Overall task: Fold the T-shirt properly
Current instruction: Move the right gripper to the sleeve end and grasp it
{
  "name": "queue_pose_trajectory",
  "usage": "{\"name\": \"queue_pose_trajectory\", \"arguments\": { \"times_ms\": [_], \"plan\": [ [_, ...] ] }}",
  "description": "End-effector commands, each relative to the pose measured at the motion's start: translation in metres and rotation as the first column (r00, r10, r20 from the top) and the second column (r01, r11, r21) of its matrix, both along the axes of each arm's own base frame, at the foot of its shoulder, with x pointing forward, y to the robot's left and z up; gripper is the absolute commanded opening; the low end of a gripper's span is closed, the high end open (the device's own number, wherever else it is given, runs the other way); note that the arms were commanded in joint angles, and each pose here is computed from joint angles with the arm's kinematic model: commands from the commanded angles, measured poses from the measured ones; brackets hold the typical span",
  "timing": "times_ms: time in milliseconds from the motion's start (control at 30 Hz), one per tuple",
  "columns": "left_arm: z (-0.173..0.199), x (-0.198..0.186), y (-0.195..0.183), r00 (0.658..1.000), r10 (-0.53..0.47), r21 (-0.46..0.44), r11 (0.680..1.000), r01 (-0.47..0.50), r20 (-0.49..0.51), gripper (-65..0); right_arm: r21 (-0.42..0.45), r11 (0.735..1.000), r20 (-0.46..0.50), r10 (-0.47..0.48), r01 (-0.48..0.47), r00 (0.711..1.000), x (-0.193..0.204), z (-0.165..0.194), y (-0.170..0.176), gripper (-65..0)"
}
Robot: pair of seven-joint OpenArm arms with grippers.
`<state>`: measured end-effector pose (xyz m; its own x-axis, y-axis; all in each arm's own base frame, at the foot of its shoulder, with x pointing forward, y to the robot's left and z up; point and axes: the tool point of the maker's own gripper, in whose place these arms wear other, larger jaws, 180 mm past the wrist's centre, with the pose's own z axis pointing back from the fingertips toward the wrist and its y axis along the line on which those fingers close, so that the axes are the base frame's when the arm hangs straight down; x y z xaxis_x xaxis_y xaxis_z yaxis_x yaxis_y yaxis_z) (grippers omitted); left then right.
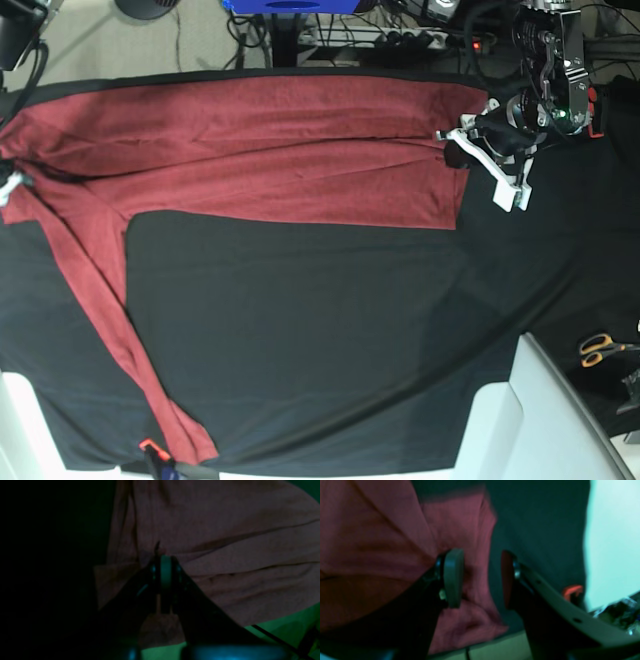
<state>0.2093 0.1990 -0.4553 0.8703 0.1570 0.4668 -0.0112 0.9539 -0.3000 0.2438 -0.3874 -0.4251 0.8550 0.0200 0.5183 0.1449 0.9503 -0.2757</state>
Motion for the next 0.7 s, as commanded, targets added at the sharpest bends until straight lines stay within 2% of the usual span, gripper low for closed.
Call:
{"name": "queue_pose_trajectory", "arguments": {
  "times_ms": [0,100,200,500,633,667],
  "plan": [
    [0.006,0.004,0.004,1.000,-0.001,0.009,1.000,0.001,0.026,-65.0,-0.035,0.999,0.057,0.023,-0.021,0.998,0.017,0.021,-0.007,-41.3],
    [0.006,0.004,0.004,1.000,-0.001,0.009,1.000,0.000,0.028,-65.0,-0.020,0.986,0.059,0.169,-0.168,0.984,0.044,0.026,0.020,-41.3],
    [0.006,0.006,0.002,1.000,0.002,0.003,1.000,-0.002,0.031,-65.0,0.011,0.974,0.060,0.223,-0.224,0.973,0.066,0.021,0.037,-41.3],
    [0.005,0.005,-0.003,1.000,0.005,-0.008,1.000,-0.005,0.030,-65.0,0.160,0.961,0.051,0.222,-0.227,0.974,0.117,0.000,0.061,-40.7],
    [0.005,0.005,-0.003,1.000,0.005,-0.008,1.000,-0.005,0.030,-65.0,0.222,0.948,0.100,0.210,-0.227,0.973,0.133,-0.009,0.071,-40.2],
    [0.005,0.004,-0.003,1.000,0.005,-0.006,1.000,-0.005,0.028,-65.0,0.242,0.944,0.102,0.205,-0.224,0.973,0.136,-0.012,0.074,-38.0]
  ]
}}
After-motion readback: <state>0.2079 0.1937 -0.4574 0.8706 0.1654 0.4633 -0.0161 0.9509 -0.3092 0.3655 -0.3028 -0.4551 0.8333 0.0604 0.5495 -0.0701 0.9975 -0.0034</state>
